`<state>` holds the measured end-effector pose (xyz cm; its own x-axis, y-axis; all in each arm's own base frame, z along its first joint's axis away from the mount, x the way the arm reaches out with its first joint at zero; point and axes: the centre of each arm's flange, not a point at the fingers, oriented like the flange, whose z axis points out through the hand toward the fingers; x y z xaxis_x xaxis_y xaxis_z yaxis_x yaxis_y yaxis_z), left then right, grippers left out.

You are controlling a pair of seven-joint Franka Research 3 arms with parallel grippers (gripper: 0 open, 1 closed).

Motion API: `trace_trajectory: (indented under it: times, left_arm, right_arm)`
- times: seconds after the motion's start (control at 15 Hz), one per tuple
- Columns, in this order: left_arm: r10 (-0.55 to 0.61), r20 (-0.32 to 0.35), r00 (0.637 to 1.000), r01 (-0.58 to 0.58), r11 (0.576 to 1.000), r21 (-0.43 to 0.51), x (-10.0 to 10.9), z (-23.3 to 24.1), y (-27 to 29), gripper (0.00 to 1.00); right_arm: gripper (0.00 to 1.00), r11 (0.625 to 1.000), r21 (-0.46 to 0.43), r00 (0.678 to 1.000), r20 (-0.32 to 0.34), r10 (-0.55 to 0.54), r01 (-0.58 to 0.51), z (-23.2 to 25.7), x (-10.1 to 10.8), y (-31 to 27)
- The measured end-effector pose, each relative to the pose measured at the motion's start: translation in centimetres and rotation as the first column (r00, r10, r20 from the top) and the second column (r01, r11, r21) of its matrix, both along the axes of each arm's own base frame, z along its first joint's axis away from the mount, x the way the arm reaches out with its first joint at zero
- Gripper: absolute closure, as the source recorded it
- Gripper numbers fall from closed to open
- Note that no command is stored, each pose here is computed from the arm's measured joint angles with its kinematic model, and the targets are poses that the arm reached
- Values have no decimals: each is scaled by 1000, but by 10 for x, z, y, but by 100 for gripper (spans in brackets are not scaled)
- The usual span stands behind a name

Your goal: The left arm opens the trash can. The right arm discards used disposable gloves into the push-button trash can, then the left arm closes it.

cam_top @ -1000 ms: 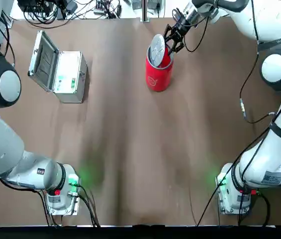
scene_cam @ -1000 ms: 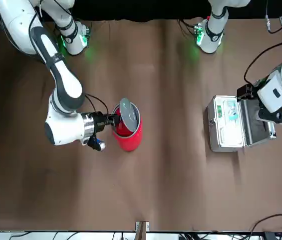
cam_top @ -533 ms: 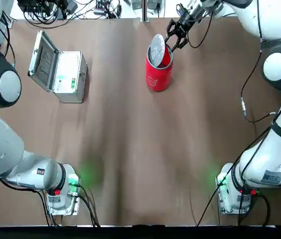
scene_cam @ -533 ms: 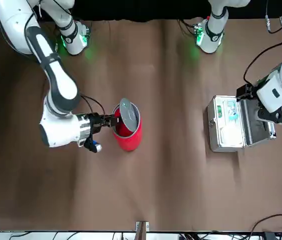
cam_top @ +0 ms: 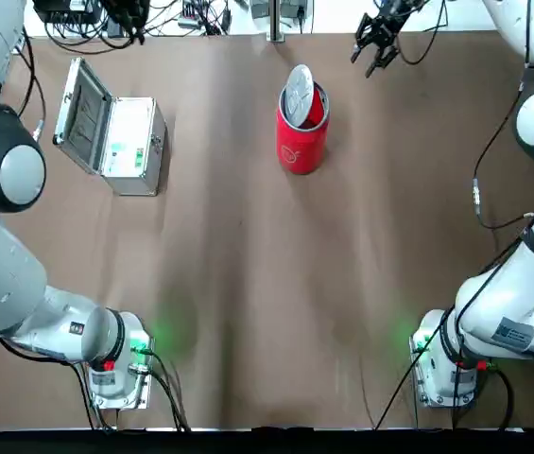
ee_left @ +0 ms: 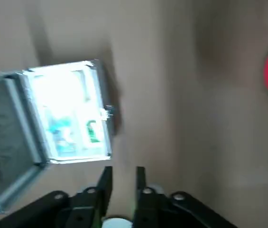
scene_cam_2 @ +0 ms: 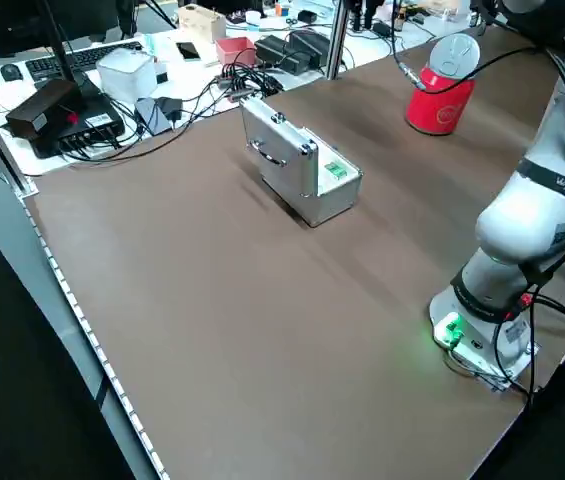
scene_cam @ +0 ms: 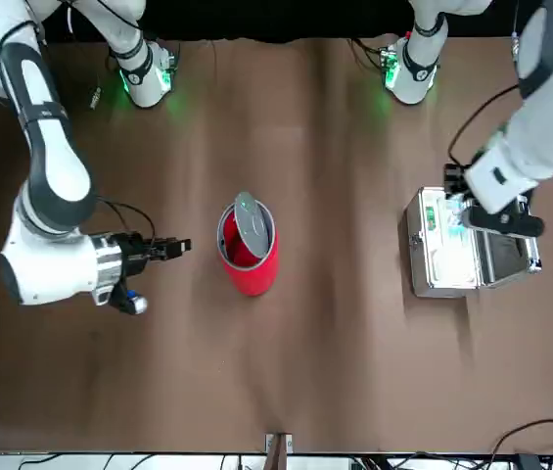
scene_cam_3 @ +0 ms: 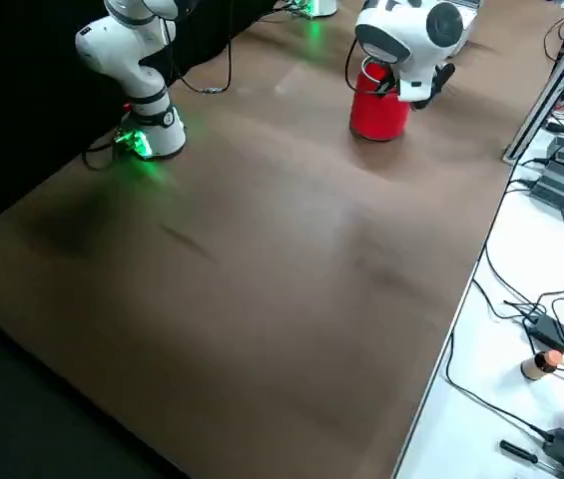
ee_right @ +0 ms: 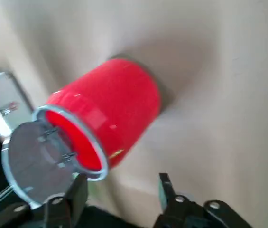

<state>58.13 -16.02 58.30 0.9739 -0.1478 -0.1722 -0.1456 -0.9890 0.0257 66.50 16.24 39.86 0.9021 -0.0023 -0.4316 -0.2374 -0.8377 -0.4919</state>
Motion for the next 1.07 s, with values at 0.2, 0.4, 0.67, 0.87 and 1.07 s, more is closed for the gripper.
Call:
trace_trajectory:
  times: [0.2,0.4,0.67,0.87,1.07]
  left_arm:
    - [59,-12,998,-59,997,-54,-13,-3,-57,99]
    - [151,17,988,-148,982,-119,-20,-9,-119,99]
    - [332,72,941,-303,915,-265,-18,-9,-182,99]
    - [426,103,899,-361,853,-378,-17,-18,-229,99]
    - [450,103,887,-360,814,-456,-26,-45,-286,96]
  right_arm:
    - [27,991,-134,998,64,21,-12,10,6,-38]
    - [20,970,-243,992,120,46,-15,35,10,-64]
    - [1,959,-277,986,166,-6,52,72,15,-115]
    - [1,955,-280,981,191,-39,93,88,14,-144]
    - [1,950,-298,981,190,-33,90,102,7,-149]
